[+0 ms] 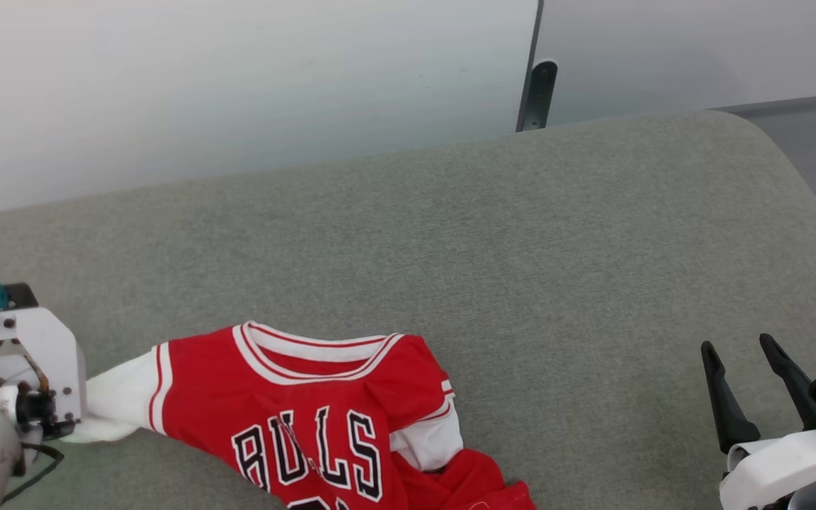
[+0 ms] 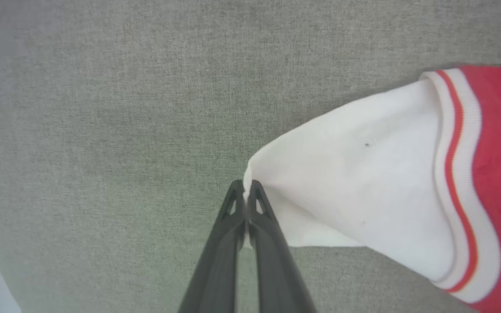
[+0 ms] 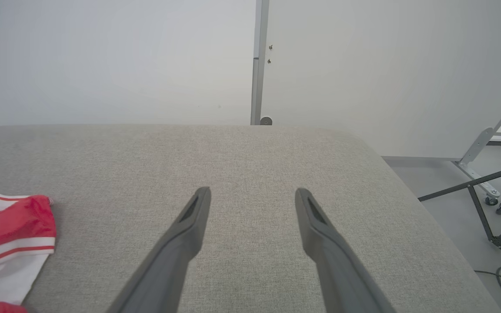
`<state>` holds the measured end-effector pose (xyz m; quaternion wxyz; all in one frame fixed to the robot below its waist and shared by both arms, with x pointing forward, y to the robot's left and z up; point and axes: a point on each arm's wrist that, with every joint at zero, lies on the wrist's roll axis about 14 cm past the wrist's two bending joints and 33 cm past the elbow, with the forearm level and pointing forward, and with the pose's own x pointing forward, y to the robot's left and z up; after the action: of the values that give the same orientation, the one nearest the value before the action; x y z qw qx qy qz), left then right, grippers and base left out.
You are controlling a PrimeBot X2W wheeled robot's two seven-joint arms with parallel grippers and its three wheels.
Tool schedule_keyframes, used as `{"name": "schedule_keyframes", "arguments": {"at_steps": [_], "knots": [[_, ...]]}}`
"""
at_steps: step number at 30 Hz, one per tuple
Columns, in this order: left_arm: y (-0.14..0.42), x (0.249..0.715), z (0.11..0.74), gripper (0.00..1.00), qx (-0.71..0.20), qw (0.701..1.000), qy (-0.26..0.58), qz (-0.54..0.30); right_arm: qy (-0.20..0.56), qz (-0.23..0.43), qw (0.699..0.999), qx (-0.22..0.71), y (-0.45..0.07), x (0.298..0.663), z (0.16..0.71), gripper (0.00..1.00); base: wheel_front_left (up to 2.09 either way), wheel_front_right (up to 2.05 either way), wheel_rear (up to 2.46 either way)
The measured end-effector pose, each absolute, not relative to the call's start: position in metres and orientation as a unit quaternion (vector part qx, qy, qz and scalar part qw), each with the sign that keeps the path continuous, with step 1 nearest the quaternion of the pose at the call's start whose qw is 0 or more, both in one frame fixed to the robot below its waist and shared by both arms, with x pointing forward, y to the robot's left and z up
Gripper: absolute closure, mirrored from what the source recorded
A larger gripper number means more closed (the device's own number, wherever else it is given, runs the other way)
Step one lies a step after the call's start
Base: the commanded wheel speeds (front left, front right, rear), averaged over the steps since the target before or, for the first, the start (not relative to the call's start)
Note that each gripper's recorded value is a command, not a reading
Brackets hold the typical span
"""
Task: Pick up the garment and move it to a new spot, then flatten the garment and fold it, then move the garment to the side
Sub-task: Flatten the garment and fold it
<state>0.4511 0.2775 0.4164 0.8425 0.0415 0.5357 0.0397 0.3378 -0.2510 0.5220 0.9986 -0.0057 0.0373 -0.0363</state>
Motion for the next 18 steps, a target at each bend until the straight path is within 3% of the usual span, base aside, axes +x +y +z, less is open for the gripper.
{"name": "schedule_keyframes", "arguments": {"at_steps": [1, 2, 3, 4, 12, 18], "knots": [[0.278, 0.449, 0.415, 0.90, 0.039, 0.841, 0.537, 0.042, 0.037, -0.034, 0.999, -0.005, -0.250, 0.338, 0.522, 0.00, 0.00, 0.00, 0.00], [0.279, 0.448, 0.415, 0.75, 0.037, 0.842, 0.537, 0.045, 0.036, -0.032, 0.999, -0.005, -0.249, 0.339, 0.522, 0.00, 0.00, 0.00, 0.00], [0.279, 0.447, 0.416, 0.31, 0.032, 0.843, 0.534, 0.045, 0.036, -0.030, 0.999, -0.005, -0.248, 0.340, 0.523, 0.00, 0.00, 0.00, 0.00], [0.278, 0.447, 0.417, 0.00, 0.027, 0.845, 0.532, 0.045, 0.036, -0.028, 0.999, -0.005, -0.247, 0.340, 0.523, 0.00, 0.00, 0.00, 0.00], [0.278, 0.450, 0.444, 0.00, 0.040, 0.873, 0.485, 0.032, 0.032, -0.004, 0.999, -0.002, -0.233, 0.340, 0.528, 0.00, 0.00, 0.00, 0.00], [0.272, 0.464, 0.477, 0.00, 0.032, 0.922, 0.385, 0.005, 0.021, 0.016, 1.000, 0.002, -0.220, 0.343, 0.533, 0.00, 0.00, 0.00, 0.00]]}}
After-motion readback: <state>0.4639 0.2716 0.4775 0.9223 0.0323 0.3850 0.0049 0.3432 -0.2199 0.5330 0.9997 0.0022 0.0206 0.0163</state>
